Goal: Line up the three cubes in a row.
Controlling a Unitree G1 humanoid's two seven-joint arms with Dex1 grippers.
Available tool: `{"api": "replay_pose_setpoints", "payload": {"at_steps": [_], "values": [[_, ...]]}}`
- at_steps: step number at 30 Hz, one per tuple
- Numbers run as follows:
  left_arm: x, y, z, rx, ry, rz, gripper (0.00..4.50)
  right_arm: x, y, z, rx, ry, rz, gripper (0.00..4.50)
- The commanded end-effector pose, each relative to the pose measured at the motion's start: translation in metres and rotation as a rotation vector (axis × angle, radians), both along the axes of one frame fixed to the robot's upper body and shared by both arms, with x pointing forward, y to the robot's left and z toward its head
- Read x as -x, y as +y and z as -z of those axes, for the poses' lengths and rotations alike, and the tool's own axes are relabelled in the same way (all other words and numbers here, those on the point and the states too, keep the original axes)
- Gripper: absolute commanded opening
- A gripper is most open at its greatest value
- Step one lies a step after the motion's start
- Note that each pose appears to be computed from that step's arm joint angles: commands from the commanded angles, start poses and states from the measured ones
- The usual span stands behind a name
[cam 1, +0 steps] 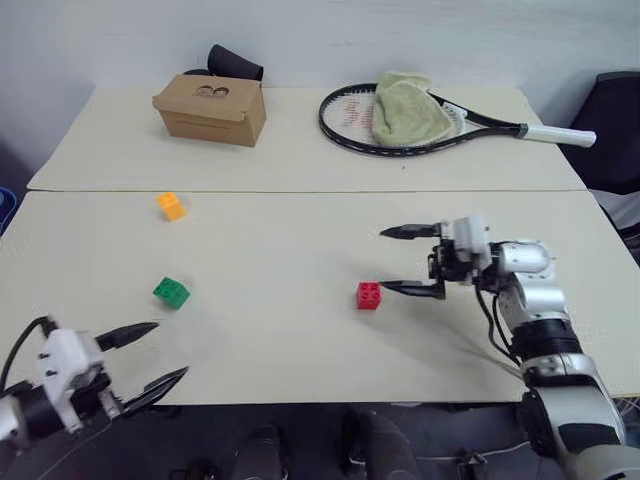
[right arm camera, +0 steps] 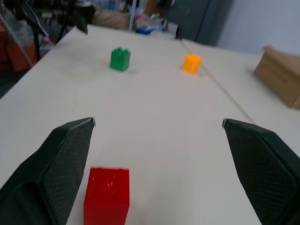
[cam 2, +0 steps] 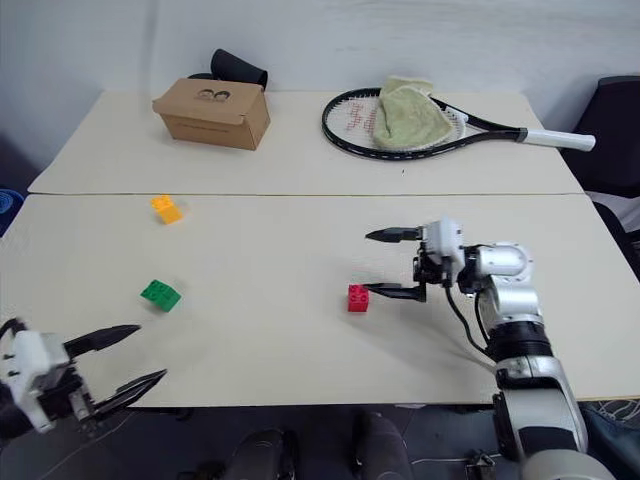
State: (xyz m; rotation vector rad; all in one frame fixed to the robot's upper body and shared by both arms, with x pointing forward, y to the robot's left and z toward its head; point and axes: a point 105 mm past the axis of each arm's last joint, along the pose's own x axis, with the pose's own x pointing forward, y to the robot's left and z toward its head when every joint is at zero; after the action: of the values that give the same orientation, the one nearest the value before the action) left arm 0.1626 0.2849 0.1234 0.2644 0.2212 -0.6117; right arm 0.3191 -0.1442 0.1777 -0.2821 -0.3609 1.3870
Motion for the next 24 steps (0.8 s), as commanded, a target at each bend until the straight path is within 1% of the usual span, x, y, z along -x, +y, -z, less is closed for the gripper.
{"api": "replay_pose_setpoints", "payload": {"at_steps": [1, 2, 3, 5, 7, 10, 11, 13, 17, 19, 22, 24], "values": [[0.02, 0.04, -0.003, 0.007, -0.045, -0.215, 4.5, 0.015, -0.02, -0.012, -0.177, -0.021, 0.054, 4.48], [0.024, 0.051, -0.003, 0.014, -0.062, -0.277, 4.5, 0.021, -0.023, -0.007, -0.176, -0.024, 0.061, 4.48], [0.028, 0.064, -0.004, 0.03, -0.087, -0.353, 4.5, 0.029, -0.025, 0.007, -0.114, -0.036, 0.07, 4.48], [0.037, 0.084, -0.002, 0.065, -0.114, -0.48, 4.5, 0.043, -0.031, 0.025, -0.091, 0.073, 0.036, 4.48], [0.042, 0.088, 0.004, 0.1, -0.083, -0.497, 4.5, 0.051, -0.031, 0.032, -0.085, 0.09, 0.034, 4.48], [0.039, 0.085, 0.003, 0.116, -0.075, -0.451, 4.5, 0.056, -0.029, 0.03, -0.102, 0.045, 0.072, 4.48], [0.035, 0.083, 0.0, 0.137, -0.08, -0.432, 4.5, 0.057, -0.027, 0.029, -0.117, 0.041, 0.084, 4.48], [0.018, 0.075, -0.011, 0.14, -0.114, -0.374, 4.5, 0.061, -0.022, 0.027, -0.132, 0.039, 0.078, 4.48], [-0.018, 0.055, -0.024, 0.082, -0.155, -0.27, 4.5, 0.065, -0.01, 0.018, -0.144, 0.021, 0.043, 4.48], [-0.036, 0.047, -0.028, 0.096, -0.161, -0.246, 4.5, 0.065, -0.005, 0.012, -0.146, 0.006, 0.028, 4.48], [-0.06, 0.029, -0.02, 0.11, -0.103, -0.178, 4.5, 0.064, 0.003, 0.004, -0.151, -0.012, -0.002, 4.48], [-0.073, 0.027, -0.011, 0.092, -0.075, -0.174, 4.5, 0.064, 0.008, 0.0, -0.154, -0.019, -0.025, 4.48]]}}
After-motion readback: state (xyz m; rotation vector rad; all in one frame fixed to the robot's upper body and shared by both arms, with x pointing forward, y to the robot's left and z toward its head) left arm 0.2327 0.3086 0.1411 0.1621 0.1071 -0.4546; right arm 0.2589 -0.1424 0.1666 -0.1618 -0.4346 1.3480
